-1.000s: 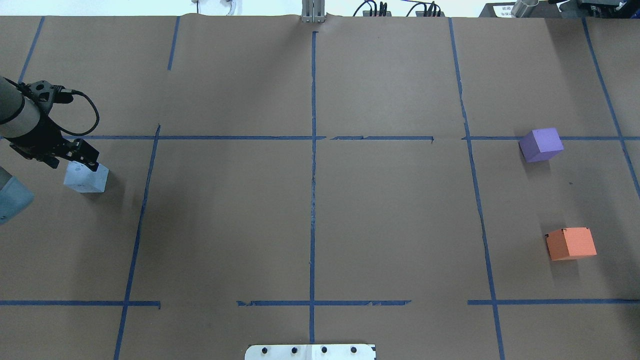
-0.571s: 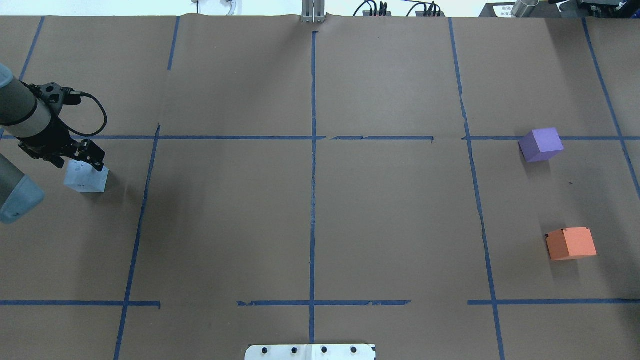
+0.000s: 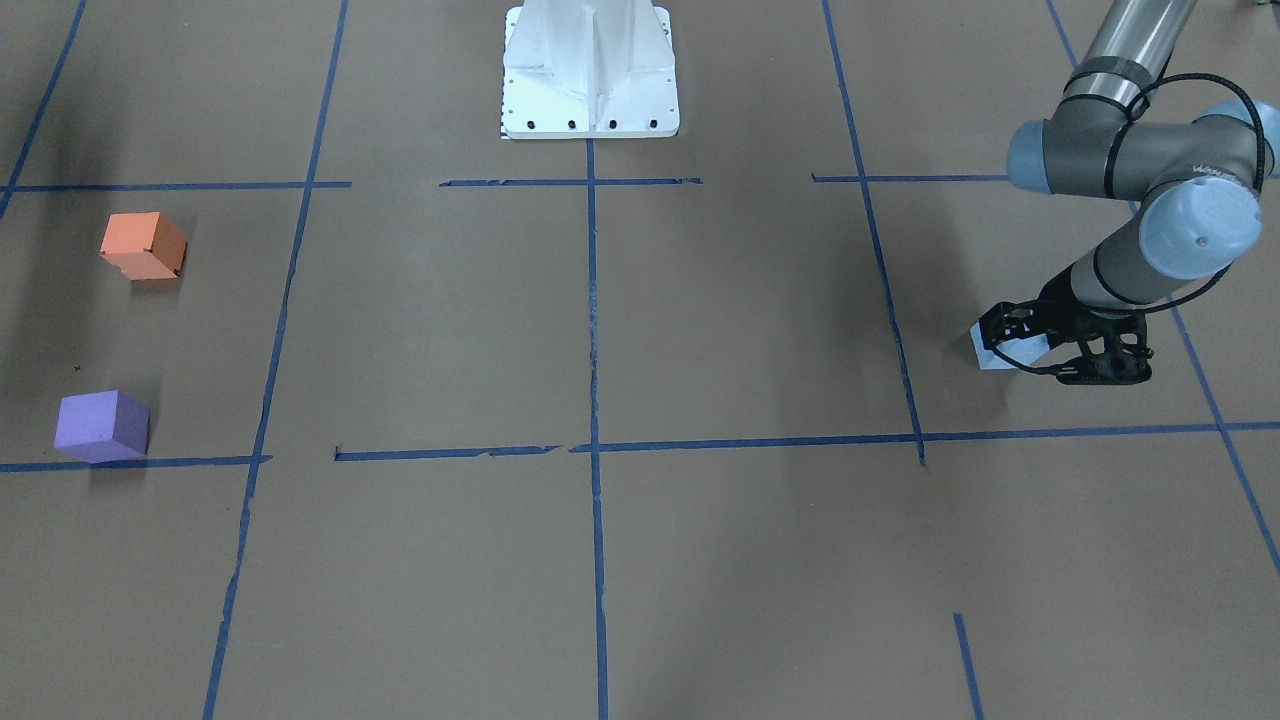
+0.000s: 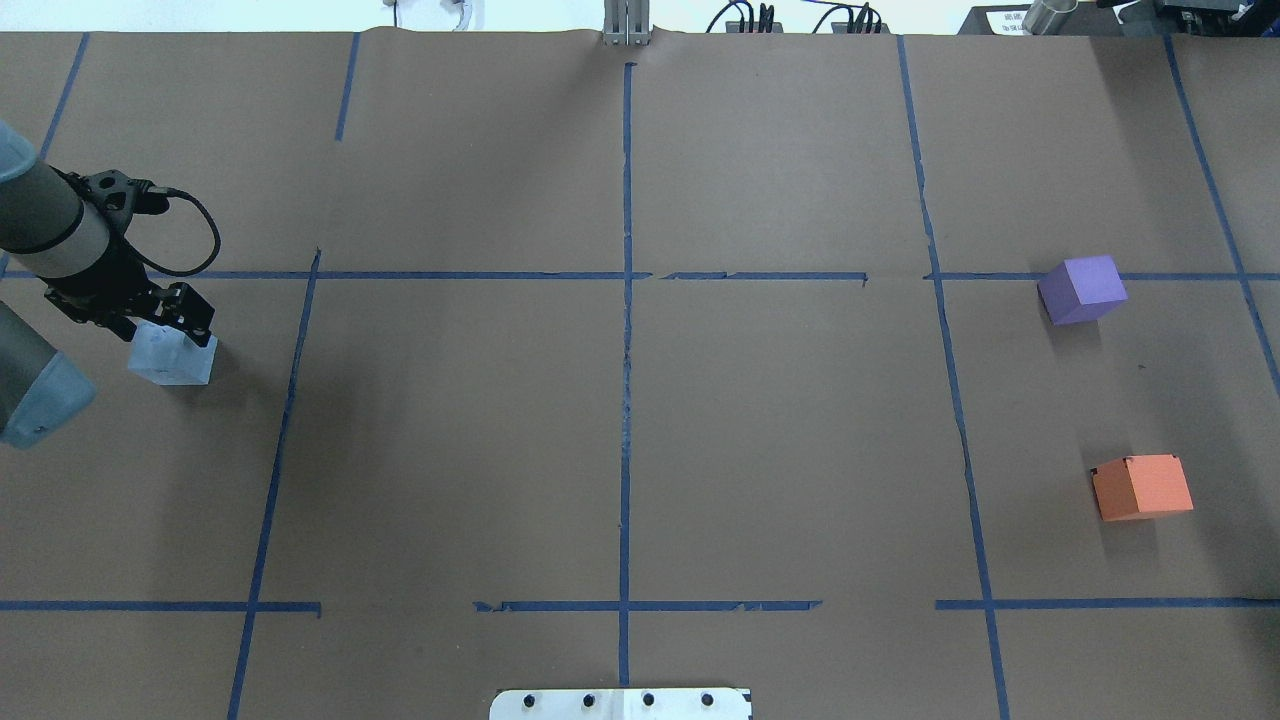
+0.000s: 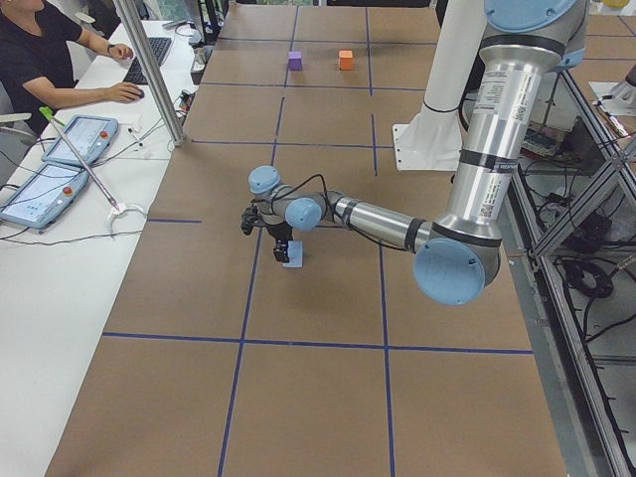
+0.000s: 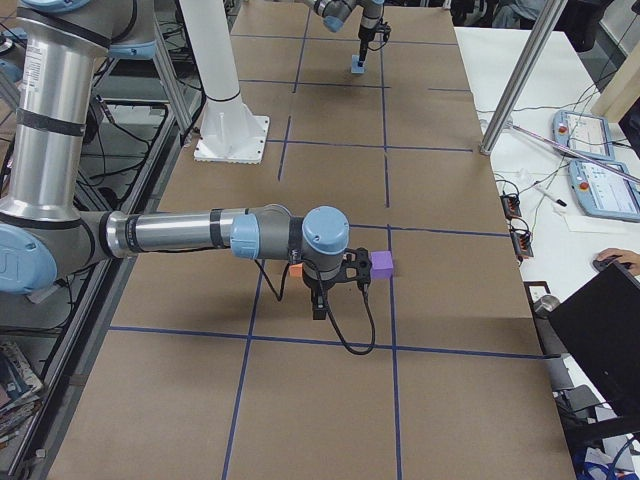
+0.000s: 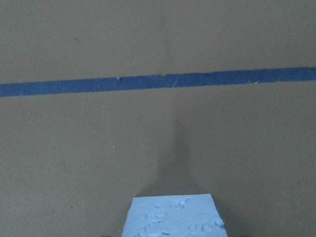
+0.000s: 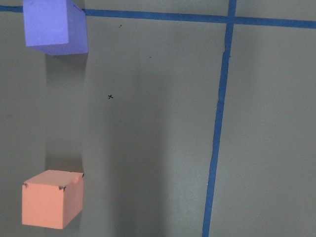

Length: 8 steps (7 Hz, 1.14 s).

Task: Place blue block between orange and purple blocks
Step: 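Carry the light blue cube with the left gripper toward the table center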

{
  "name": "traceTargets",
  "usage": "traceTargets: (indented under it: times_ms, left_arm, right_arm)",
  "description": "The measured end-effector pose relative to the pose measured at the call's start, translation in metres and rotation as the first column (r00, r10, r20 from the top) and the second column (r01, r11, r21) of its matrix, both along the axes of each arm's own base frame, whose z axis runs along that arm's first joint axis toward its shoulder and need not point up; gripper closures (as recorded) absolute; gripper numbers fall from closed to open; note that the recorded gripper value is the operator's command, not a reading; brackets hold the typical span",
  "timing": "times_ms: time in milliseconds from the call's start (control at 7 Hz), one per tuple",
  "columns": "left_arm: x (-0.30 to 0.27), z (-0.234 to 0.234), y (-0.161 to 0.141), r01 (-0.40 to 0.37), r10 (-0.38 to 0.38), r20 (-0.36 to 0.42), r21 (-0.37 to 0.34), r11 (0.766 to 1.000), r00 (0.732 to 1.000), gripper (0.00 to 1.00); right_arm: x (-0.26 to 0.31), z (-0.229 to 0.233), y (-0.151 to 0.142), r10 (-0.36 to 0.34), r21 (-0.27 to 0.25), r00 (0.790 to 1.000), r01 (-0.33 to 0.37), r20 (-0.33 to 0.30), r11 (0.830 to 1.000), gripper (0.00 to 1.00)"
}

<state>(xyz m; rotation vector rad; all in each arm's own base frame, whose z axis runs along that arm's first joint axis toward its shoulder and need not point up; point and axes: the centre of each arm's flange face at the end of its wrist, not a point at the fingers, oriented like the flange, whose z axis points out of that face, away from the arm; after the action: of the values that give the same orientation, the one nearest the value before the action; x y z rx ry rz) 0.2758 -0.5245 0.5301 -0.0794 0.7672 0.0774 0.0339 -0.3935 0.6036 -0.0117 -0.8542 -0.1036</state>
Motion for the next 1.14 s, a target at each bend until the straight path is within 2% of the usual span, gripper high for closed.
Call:
traceTargets:
  times_ms: [286, 571, 857, 1143]
  left_arm:
    - [-0.006, -0.051, 0.009, 0.066, -0.066, -0.015, -0.028, 0.997, 0.998, 0.92]
    - [-0.001, -0.120, 0.025, 0.077, -0.077, -0.041, -0.015, 0.997, 0.996, 0.92]
    - [0.070, -0.196, 0.043, 0.034, -0.033, -0.098, 0.009, 0.999, 0.995, 0.91]
    - [0.148, -0.259, 0.057, 0.020, -0.013, -0.113, 0.065, 0.998, 0.993, 0.90]
  right_arm:
    - [0.000, 0.000, 0.000, 0.001, -0.002, 1.000, -0.001, 0.000, 1.000, 0.00]
    - [0.000, 0.000, -0.001, 0.002, 0.000, 1.000, -0.002, 0.002, 1.000, 0.00]
    - [-0.002, -0.003, -0.001, -0.003, 0.005, 1.000, 0.003, 0.004, 1.000, 0.00]
    - [-0.013, -0.009, -0.003, -0.031, 0.019, 0.999, 0.031, 0.006, 0.999, 0.00]
